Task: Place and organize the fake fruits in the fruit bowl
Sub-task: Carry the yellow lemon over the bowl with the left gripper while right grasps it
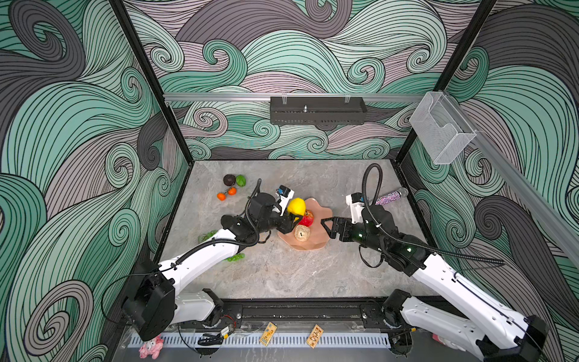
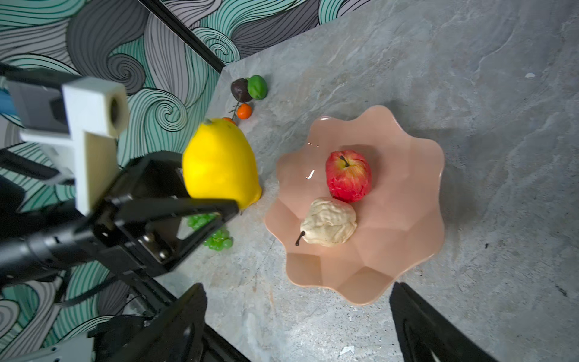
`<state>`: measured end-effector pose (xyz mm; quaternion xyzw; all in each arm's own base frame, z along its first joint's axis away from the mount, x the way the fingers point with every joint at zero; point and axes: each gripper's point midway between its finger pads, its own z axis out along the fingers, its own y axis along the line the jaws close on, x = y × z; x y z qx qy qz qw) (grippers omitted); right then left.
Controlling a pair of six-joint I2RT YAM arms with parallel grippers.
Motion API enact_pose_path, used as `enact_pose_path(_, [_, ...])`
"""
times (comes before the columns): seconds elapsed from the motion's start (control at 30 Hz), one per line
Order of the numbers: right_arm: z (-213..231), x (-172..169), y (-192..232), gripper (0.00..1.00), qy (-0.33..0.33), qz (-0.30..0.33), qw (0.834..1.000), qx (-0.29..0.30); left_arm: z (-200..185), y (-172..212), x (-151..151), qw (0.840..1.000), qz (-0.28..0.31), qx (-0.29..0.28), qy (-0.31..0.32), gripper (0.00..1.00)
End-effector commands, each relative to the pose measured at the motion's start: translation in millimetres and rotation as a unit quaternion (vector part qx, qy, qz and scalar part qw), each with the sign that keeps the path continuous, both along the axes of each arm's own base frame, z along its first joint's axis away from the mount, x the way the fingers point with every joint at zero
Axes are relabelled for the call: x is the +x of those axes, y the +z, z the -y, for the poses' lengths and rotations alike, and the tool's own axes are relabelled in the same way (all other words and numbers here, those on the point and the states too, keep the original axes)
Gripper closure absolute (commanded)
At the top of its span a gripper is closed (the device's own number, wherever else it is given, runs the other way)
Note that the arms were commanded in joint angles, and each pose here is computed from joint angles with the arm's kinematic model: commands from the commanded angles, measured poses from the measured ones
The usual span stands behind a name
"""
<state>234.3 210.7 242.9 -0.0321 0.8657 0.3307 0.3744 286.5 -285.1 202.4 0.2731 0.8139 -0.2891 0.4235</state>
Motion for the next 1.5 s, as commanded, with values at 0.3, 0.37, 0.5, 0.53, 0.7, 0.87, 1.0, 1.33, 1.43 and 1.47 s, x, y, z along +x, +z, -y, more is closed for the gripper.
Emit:
enact_pose_path(0.3, [-22, -4, 21, 0.16, 0.027, -0.012, 0.996, 0.084, 72, 26, -42, 0.98, 0.141, -0.002, -0.138, 0.42])
enact_pose_path(0.37, [-23, -5, 15, 0.18, 0.028, -0.023, 0.996, 0.077, 76, 24, -46, 0.979, 0.143, 0.002, -0.147, 0.42])
enact_pose_path(0.5, [-25, -5, 1, 0.22, 0.029, -0.05, 0.997, 0.059, 77, 22, -45, 0.979, 0.143, 0.006, -0.143, 0.42])
enact_pose_path(0.53, [-27, -6, -1, 0.23, 0.033, -0.054, 0.996, 0.06, 77, 20, -45, 0.979, 0.144, 0.009, -0.143, 0.42])
enact_pose_path(0.7, [-37, -8, -12, 0.34, 0.056, -0.082, 0.994, 0.052, 75, 19, -44, 0.98, 0.147, 0.015, -0.136, 0.42])
enact_pose_path(0.87, [-41, -7, -14, 0.46, 0.066, -0.086, 0.993, 0.041, 74, 15, -45, 0.979, 0.148, 0.024, -0.138, 0.41])
enact_pose_path(1.0, [-41, -6, -12, 0.55, 0.067, -0.078, 0.994, 0.038, 70, 19, -43, 0.98, 0.155, 0.023, -0.124, 0.37])
enact_pose_path(1.33, [1, 21, -39, 0.55, 0.0, -0.035, 0.993, -0.11, -4, 19, -7, 0.981, 0.16, 0.066, 0.092, 0.11])
enact_pose_path(1.43, [7, 33, -54, 0.55, -0.011, -0.047, 0.991, -0.128, -24, 17, -12, 0.977, 0.165, 0.062, 0.121, 0.04])
enact_pose_path(1.47, [7, 36, -59, 0.55, -0.012, -0.049, 0.99, -0.13, -33, 15, -13, 0.975, 0.163, 0.066, 0.136, 0.02])
